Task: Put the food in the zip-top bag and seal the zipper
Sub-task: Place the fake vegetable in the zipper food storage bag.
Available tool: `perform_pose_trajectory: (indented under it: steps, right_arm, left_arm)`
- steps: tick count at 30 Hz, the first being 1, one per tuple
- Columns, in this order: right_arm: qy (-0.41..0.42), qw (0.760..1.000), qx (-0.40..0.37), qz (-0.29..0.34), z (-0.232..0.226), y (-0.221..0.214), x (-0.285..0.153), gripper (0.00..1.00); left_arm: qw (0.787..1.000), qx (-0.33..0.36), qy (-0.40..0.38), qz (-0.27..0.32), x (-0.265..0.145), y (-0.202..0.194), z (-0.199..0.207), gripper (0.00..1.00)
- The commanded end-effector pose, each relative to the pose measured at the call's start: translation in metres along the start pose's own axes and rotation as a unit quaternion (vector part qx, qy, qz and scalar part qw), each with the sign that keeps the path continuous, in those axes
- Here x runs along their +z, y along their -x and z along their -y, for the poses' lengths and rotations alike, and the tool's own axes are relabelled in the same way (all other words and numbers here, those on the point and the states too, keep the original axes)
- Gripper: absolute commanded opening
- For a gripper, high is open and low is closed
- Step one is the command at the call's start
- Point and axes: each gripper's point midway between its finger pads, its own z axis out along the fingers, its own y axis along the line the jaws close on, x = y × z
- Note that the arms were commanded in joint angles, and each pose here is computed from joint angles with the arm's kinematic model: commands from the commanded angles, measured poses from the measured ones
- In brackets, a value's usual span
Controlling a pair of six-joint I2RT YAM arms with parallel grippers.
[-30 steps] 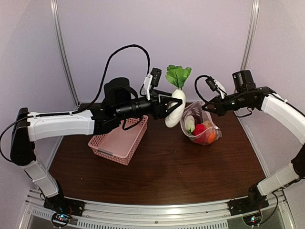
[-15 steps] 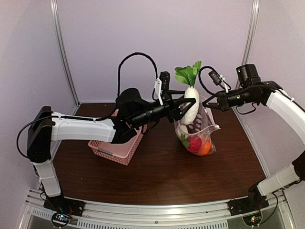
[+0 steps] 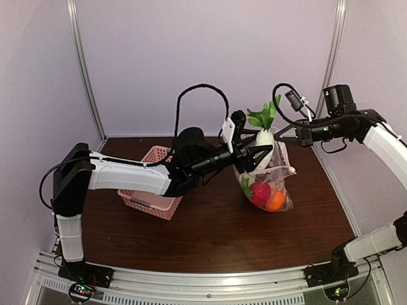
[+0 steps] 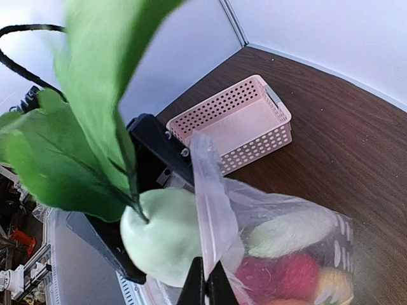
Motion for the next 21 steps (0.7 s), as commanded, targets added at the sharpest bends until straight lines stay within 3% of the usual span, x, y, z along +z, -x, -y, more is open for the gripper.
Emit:
perform_pose_trajectory:
  steps: [1, 3, 8, 14, 16, 21]
  right_arm:
    - [0.025, 0.999, -0.014, 0.014, -0.013, 0.004, -0.002, 0.0]
    - [0.023, 1.0, -0.013, 0.014, -0.012, 0.003, -0.002, 0.0]
    - [0.022, 1.0, -0.012, 0.013, -0.008, 0.0, 0.0, 0.0]
    - [0.015, 1.0, -0.013, 0.01, -0.003, -0.006, 0.003, 0.0]
    - [0.01, 1.0, -0.013, 0.009, 0.0, -0.008, 0.004, 0.0]
    - [0.004, 1.0, -0.013, 0.005, 0.005, -0.016, 0.007, 0.0]
  left_arm:
    - [1.0, 0.018, 0.018, 0.009, 0.005, 0.013, -0.005, 0.91]
    - [0.999, 0.026, 0.018, 0.014, 0.004, 0.028, -0.003, 0.98]
    - [0.999, 0.043, 0.014, 0.015, -0.004, 0.067, 0.003, 0.98]
    - [0.998, 0.038, 0.052, 0.008, -0.05, 0.102, 0.003, 0.98]
    - [0.995, 0.025, 0.09, -0.02, -0.06, 0.103, -0.008, 0.98]
    - [0.97, -0.04, 0.169, -0.17, -0.074, 0.055, -0.031, 0.98]
